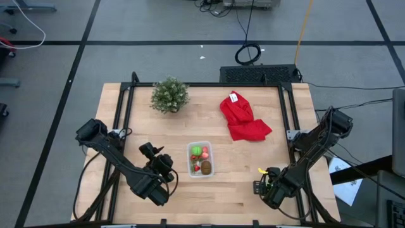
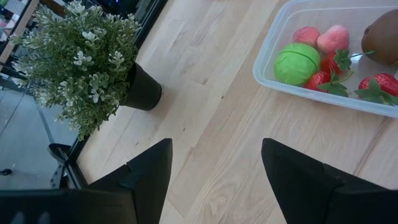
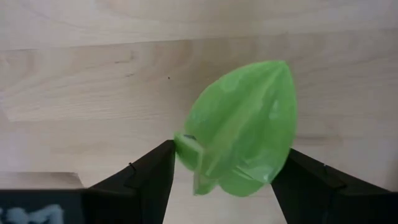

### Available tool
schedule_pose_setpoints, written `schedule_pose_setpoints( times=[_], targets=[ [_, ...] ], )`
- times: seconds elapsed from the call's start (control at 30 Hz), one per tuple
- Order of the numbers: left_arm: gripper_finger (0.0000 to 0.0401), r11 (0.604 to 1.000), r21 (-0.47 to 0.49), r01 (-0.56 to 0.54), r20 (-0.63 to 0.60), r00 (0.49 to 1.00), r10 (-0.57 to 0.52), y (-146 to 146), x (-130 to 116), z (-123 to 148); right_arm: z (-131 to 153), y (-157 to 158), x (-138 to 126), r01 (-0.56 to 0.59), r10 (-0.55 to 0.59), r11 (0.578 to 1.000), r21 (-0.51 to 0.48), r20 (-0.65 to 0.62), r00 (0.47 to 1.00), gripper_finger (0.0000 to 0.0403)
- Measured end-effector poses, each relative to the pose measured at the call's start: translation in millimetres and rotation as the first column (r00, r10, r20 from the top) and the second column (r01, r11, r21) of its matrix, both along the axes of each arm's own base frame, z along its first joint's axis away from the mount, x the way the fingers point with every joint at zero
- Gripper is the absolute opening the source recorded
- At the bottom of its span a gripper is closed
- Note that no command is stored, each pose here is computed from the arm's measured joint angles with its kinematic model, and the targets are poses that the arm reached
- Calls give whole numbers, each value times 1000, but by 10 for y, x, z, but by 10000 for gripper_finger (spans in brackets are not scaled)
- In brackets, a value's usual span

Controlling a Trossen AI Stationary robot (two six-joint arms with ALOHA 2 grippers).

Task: Pick and placing Produce into tupperware
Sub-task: Put the green starfruit into the transparent bin

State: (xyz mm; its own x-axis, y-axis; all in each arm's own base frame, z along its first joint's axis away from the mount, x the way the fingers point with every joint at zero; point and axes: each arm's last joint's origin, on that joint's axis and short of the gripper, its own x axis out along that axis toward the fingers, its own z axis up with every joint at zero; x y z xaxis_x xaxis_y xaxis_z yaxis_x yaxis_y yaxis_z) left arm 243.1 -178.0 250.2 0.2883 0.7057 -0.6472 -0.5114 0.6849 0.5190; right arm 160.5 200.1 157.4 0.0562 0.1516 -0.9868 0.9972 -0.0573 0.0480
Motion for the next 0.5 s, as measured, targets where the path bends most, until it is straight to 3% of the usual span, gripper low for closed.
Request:
schedule_pose_setpoints(
  times=[0.5],
  targets=[
    [253, 1000, -1, 0, 2, 1000, 0, -2, 2, -1, -10, -2, 0, 14, -14, 1000, -4, -1, 1000, 231]
  ],
)
